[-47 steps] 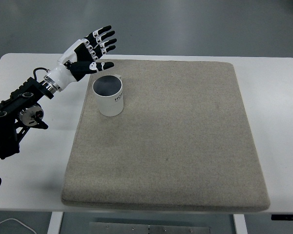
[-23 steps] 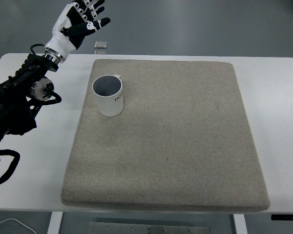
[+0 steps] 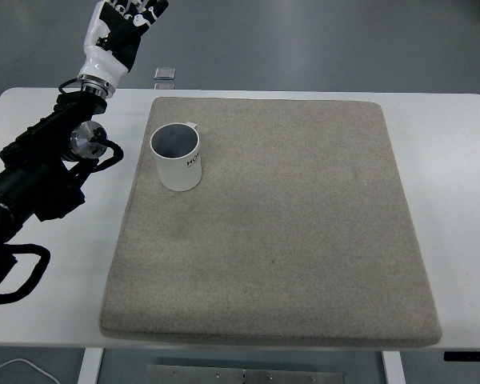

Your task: Upright white cup

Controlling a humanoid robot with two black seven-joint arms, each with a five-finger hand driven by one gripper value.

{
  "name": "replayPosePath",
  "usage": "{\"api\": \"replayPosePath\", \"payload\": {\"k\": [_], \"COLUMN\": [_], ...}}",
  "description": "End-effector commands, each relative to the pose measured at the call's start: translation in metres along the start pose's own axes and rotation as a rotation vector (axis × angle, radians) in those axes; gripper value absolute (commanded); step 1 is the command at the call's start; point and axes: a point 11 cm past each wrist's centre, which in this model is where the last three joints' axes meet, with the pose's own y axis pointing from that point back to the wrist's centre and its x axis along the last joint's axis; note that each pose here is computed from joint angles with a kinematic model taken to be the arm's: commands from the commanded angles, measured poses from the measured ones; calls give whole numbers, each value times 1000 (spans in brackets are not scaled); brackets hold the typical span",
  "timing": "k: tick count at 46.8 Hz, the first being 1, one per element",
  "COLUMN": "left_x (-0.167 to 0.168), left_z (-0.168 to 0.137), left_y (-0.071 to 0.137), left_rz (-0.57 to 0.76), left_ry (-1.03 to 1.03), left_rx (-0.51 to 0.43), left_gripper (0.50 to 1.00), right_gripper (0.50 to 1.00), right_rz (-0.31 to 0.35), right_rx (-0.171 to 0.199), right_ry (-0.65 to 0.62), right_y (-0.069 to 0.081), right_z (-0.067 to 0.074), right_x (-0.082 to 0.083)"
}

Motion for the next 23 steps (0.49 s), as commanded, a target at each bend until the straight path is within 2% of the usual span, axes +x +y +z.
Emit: {"api": "replayPosePath", "payload": {"k": [1,14,23], "left_x": [5,28,35], "left_z": [-1,-28,-36], "left_y": [2,11,16], "left_rz": [28,154,178], "left_ry": [19,151,158], "left_rx": [8,236,317], "left_gripper": [992,992,992], "right_gripper": [930,930,930], "right_rz": [0,-1,0], "right_rx": [0,0,0], "right_ry": [0,0,0], "right_y": [0,0,0], "right_z": [0,0,0], "right_x": [0,0,0]}}
